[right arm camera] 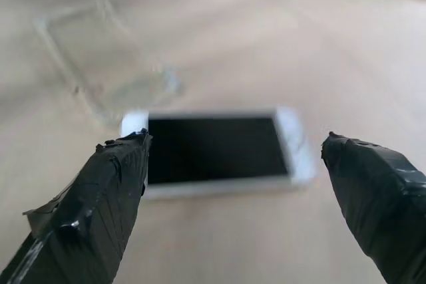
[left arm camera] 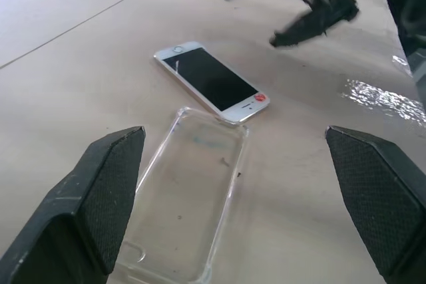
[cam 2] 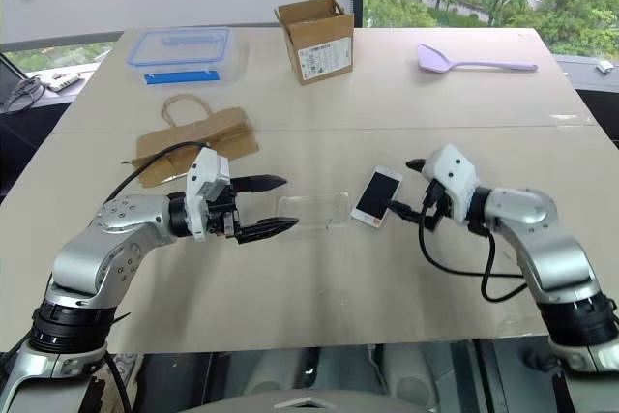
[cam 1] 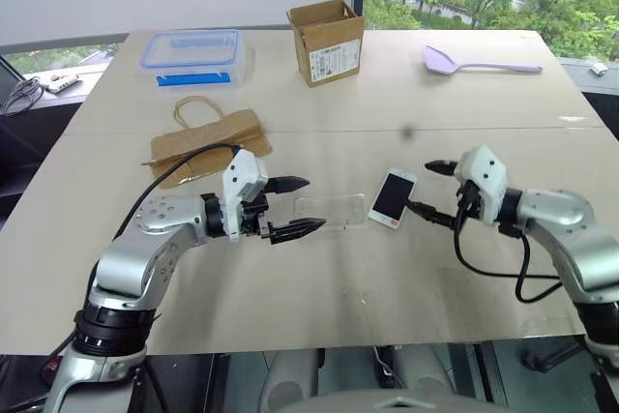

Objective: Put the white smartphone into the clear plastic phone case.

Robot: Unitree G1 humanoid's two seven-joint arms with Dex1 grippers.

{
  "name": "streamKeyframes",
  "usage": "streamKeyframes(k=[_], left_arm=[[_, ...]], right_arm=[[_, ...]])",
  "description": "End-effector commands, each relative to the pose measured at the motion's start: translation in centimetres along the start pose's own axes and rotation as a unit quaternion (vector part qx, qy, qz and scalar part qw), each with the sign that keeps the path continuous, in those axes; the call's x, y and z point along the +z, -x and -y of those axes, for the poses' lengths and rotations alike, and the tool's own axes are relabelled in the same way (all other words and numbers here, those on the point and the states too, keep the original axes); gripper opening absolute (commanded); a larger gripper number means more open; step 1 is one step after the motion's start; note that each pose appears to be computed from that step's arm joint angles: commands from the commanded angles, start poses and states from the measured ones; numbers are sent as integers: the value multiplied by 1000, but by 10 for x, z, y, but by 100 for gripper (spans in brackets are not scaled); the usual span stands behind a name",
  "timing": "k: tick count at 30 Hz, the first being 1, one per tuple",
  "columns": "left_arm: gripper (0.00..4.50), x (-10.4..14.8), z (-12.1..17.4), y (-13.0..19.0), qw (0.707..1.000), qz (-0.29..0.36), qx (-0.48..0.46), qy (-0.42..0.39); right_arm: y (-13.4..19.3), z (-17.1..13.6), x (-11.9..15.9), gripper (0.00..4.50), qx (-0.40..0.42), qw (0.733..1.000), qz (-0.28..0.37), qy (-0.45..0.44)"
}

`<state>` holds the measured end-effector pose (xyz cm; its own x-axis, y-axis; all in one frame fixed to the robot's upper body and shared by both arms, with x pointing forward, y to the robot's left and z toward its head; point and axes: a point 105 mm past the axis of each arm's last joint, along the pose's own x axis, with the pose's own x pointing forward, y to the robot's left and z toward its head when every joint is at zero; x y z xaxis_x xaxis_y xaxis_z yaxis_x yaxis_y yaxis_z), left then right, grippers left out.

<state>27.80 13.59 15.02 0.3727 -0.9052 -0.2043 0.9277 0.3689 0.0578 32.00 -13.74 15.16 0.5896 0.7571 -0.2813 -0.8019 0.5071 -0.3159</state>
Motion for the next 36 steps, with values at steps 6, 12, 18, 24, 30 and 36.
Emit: streamKeyframes(k=[6,12,18,24,30,36], left_arm=[[444,7,3,1,1000,13,2,-22],[444,4,4,5,1000,10,14,-20],[444,4,2,8,999,6,19,-25],[444,3,1,8,999,6,19,-26],[444,3,1,6,1000,8,9,-28],[444,3,0,7,1000,10,-1,-24]], right_arm=[[-46,48,22,450,-33,999,-25,-13],[-85,46,16,450,-14,995,-77,56],[-87,53,-3,450,13,978,-153,140],[-52,70,-18,450,39,956,-219,192],[-19,61,-23,450,73,965,-204,148],[4,40,14,450,102,992,-61,33]])
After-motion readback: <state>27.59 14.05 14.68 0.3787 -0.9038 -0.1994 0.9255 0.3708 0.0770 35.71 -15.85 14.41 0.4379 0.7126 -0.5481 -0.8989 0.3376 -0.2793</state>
